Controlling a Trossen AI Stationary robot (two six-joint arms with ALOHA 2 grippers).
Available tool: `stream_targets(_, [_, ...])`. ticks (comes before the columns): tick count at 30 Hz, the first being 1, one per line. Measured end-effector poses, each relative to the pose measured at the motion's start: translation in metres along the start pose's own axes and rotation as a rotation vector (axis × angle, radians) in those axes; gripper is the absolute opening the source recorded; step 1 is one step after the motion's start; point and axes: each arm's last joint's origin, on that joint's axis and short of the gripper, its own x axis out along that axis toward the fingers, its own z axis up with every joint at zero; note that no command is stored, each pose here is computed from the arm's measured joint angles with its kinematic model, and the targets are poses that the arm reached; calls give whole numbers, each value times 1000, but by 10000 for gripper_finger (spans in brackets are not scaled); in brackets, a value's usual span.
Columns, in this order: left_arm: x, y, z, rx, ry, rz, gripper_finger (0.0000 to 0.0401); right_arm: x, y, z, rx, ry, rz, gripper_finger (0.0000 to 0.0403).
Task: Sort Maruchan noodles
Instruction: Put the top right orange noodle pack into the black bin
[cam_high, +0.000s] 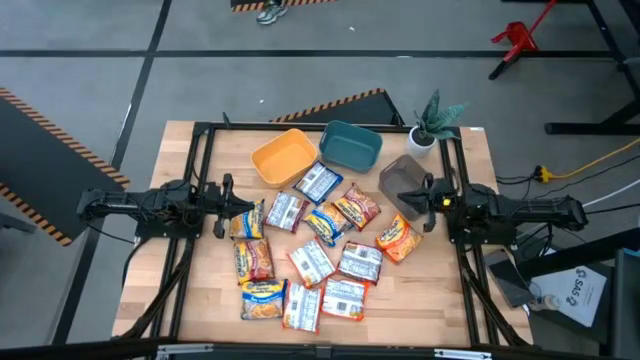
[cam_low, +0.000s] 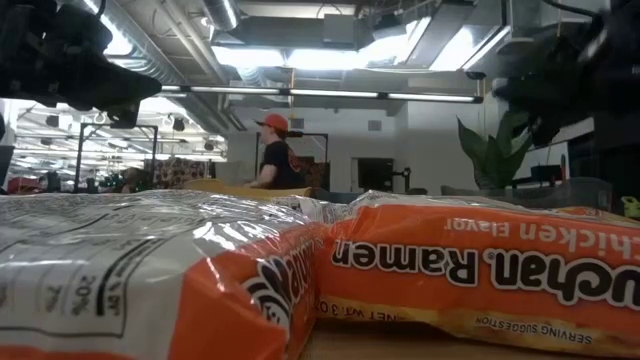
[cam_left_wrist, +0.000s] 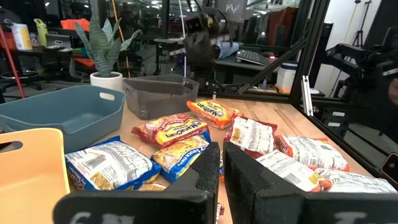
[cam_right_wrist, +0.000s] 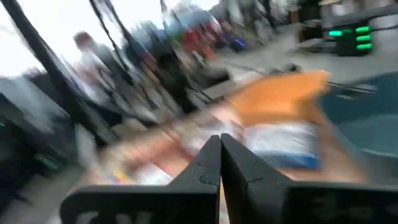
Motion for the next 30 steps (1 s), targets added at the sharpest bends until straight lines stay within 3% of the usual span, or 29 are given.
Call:
stream_targets(4, [0,0,0,0,0,0,15,-3,10,25,288,-235,131,0])
stream_targets(8, [0,0,0,0,0,0,15,-13,18,48,444,-458,281,0])
stream_targets(12, [0,0,0,4,-1,3,15,-17,21,53,441,-506,355,0])
stream_targets(15, [0,1,4,-5,-44,50,15,-16,21,55,447,-512,328,0])
stream_targets(25, [-13,-2,48,-79,-533,12,15,0,43,103,210,-477,203,0])
stream_targets(30, [-26,-5,65,-77,-746,-55,15,33,59,131,88,-247,65,21])
